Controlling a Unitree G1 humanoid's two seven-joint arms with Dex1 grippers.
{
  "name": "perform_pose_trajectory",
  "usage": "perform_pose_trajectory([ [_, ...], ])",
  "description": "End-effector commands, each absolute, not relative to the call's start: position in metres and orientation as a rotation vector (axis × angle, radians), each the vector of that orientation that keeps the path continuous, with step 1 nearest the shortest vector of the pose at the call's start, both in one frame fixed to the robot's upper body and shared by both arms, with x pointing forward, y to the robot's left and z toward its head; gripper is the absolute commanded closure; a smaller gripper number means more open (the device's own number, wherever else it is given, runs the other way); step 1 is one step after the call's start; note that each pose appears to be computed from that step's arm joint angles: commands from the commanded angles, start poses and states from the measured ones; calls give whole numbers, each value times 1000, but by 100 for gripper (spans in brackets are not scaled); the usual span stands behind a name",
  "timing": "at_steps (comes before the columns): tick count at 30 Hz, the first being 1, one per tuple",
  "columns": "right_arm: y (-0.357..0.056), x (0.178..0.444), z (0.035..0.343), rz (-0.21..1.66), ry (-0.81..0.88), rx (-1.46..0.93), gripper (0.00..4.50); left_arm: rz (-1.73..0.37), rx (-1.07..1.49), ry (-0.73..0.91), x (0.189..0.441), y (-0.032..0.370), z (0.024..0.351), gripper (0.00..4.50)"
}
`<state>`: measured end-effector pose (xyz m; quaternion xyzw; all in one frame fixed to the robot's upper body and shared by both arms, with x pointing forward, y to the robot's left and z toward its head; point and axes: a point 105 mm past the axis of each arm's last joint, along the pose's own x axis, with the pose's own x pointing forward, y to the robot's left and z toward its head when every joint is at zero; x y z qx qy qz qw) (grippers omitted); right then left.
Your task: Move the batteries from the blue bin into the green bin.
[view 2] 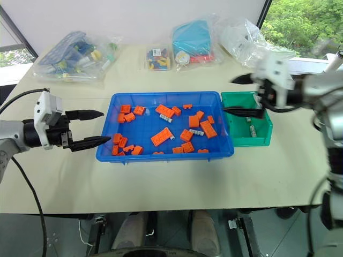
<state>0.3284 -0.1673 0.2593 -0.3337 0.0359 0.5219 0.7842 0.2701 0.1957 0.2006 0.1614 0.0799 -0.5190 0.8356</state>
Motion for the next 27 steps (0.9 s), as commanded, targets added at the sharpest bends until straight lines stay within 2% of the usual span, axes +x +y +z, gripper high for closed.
perform_pose_trajectory([
  [1,-120,332,246,1315,88,-830,8,-1211,402,184,256,183,201,0],
  [5,-67,348,220,1458,140,-880,8,-1241,417,195,252,176,196,0],
  [9,-40,360,202,1519,167,-947,8,-1230,408,189,251,175,195,0],
  [11,-25,363,182,1568,191,-1040,8,-1215,394,184,248,175,197,0],
  [15,-20,369,151,1624,252,-1194,8,-1177,386,174,243,178,202,0],
  [25,-7,370,130,1681,262,-1210,8,-1092,381,179,233,186,202,0],
  [27,-6,368,128,1695,268,-1190,62,-1085,382,177,232,186,203,0],
])
